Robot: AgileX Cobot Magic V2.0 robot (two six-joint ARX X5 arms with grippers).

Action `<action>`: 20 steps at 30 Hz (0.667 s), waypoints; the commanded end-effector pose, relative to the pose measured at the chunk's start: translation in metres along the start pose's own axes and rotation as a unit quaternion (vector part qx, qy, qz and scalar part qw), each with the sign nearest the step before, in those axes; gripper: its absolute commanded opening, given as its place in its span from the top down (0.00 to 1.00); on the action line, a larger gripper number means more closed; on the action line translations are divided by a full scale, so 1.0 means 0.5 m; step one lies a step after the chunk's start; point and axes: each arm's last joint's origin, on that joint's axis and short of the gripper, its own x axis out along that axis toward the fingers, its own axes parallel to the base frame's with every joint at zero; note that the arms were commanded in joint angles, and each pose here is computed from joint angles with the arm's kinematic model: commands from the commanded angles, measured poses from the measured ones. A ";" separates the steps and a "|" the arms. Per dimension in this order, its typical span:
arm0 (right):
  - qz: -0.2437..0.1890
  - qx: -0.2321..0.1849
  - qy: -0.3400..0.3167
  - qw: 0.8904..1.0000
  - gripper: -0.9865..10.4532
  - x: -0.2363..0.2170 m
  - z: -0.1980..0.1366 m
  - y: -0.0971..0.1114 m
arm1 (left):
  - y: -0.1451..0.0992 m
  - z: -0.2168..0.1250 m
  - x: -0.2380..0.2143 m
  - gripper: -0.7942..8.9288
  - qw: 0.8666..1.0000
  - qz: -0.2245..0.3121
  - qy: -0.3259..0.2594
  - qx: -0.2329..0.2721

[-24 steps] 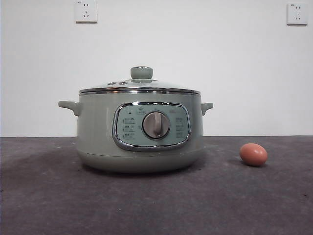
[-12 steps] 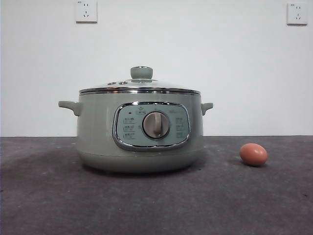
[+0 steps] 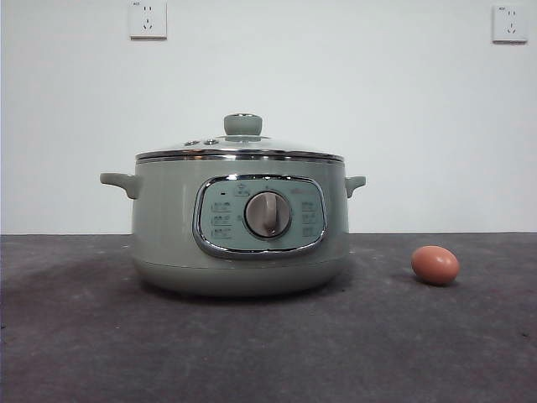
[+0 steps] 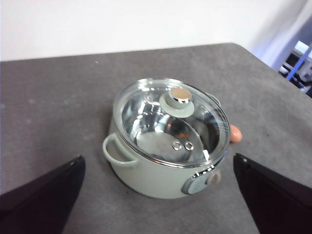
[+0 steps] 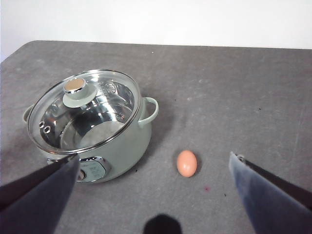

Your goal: Pick up the egg,open the lid,put the egg in the pot,close the lid

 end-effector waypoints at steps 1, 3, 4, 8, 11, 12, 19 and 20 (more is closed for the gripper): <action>0.001 -0.003 -0.002 1.000 0.34 -0.001 0.001 0.000 | 0.000 0.011 0.015 0.27 1.000 -0.015 0.009 0.012; 0.001 -0.002 -0.001 1.000 0.34 0.000 0.001 0.000 | -0.001 0.022 0.031 0.27 0.999 -0.026 0.019 0.014; 0.001 -0.002 -0.001 1.000 0.34 0.000 0.001 0.000 | -0.001 0.030 0.040 0.27 0.999 -0.033 0.024 0.018; 0.001 0.000 0.004 1.000 0.34 0.000 -0.001 0.000 | -0.007 0.069 0.088 0.27 0.997 -0.059 0.041 0.041; 0.002 0.004 0.013 1.000 0.34 0.005 -0.002 -0.002 | -0.015 0.099 0.136 0.27 0.994 -0.071 0.051 0.062; 0.002 0.005 0.015 1.000 0.34 0.007 -0.002 -0.003 | -0.018 0.107 0.152 0.27 0.993 -0.075 0.055 0.068; 0.003 0.016 0.039 0.999 0.34 0.021 -0.005 -0.009 | -0.050 0.149 0.303 0.27 0.984 -0.086 0.106 0.113; 0.004 0.018 0.044 0.999 0.34 0.024 -0.005 -0.010 | -0.053 0.151 0.323 0.27 0.983 -0.084 0.113 0.119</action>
